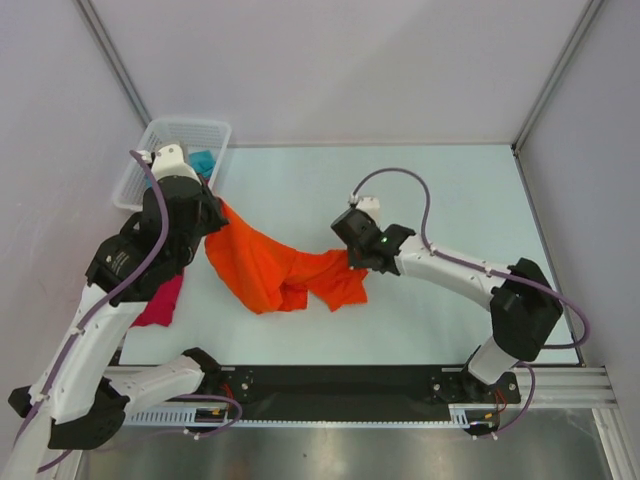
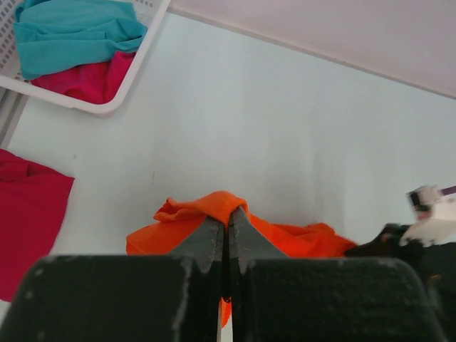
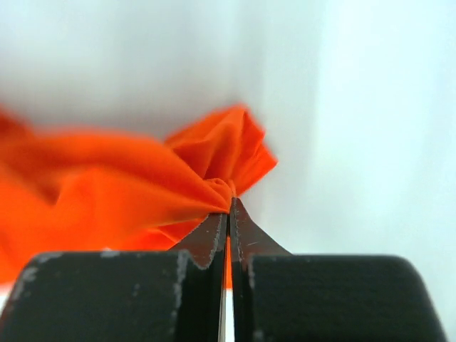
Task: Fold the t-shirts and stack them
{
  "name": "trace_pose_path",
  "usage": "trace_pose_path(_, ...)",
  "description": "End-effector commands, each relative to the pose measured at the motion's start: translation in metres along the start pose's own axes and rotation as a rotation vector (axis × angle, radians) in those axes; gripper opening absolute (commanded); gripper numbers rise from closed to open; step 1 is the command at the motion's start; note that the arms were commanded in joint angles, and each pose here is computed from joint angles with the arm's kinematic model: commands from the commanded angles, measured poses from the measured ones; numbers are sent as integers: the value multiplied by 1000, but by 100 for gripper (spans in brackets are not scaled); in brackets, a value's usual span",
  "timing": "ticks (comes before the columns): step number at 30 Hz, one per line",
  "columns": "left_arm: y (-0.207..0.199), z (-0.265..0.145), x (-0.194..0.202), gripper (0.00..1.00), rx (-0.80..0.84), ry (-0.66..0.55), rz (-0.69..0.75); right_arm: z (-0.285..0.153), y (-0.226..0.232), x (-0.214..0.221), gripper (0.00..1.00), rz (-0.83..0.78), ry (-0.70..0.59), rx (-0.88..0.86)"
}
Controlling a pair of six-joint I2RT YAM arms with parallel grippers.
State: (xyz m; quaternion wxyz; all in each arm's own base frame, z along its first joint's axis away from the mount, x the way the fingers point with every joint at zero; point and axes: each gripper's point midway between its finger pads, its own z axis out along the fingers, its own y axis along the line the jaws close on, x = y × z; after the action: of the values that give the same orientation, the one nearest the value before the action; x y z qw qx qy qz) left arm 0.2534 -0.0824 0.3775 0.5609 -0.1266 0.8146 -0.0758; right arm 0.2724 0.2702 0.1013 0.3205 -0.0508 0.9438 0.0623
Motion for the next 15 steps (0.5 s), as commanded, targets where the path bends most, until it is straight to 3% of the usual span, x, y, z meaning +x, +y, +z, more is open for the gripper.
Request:
trace_pose_path(1, 8, -12, -20, 0, -13, -43, -4, -56, -70, -98, 0, 71, -280, 268)
trace_pose_path(7, 21, -42, -50, 0, -24, -104, -35, -150, -118, -163, 0, 148, -538, 495)
trace_pose_path(15, 37, -83, -79, 0, 10, -185, -120, -267, -146, -182, 0, 217, -804, 620)
